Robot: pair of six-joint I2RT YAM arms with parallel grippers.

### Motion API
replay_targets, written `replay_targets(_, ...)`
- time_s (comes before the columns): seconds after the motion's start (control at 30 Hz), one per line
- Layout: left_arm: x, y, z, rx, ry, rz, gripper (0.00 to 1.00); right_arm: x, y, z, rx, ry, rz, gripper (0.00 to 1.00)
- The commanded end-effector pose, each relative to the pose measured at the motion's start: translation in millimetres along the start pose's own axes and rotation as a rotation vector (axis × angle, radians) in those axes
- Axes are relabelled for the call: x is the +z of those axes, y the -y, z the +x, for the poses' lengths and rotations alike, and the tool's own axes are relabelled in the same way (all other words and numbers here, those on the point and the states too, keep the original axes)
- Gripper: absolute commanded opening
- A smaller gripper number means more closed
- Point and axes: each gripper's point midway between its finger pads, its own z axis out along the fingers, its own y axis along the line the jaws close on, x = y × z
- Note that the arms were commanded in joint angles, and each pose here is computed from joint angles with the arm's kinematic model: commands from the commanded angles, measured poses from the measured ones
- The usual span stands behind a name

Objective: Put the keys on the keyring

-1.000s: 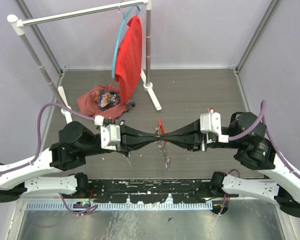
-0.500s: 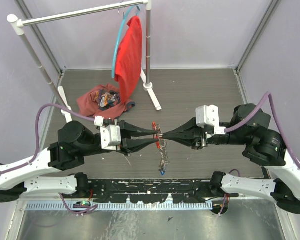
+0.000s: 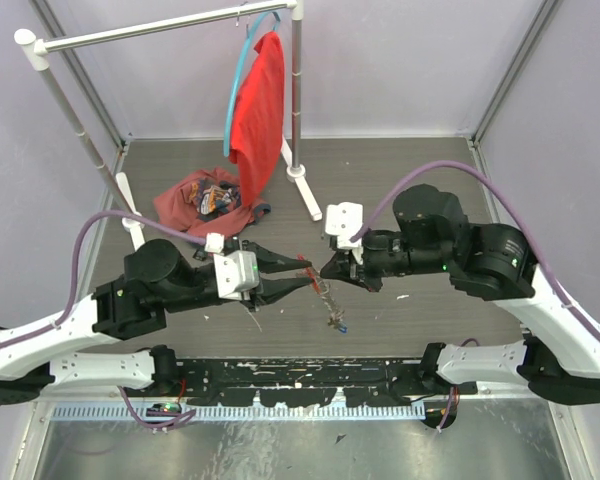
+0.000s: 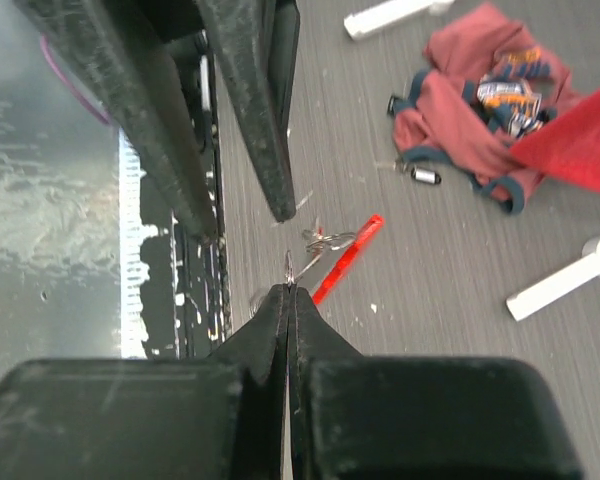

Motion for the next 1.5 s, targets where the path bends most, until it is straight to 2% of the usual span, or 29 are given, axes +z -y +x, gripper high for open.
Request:
replay_targets(0.0,3,4,3,0.009,-0.042,0.032,0.32,-13,7,-7,-0.045,0.014,0.048,0.01)
replay_targets(0.13,6,6,10,0.01,-0.069,0.044,0.32,-17,6,-12,-0.061,0.05,0.052,0.01)
replay_targets(0.33,2,3,6,0.003,-0.048,0.025,0.3,-30,2,-25,-0.08,0.146,0.067,0.01)
replay_targets(0.63,10,-3,9,0.017,-0.071,-0.005,0.38,-25,3,-13,-0.062,0.048,0.051,0.01)
replay_targets(0.83,19,1,21,0.046,-0.164,0.048,0.4,-17,7,-2,-0.055,-0.015,0.054,0.01)
replay_targets(1.47,23,-1,42,0.045,-0.24,0.032,0.42,-21,3,-3,-0.072,0.006,0.04,0.01)
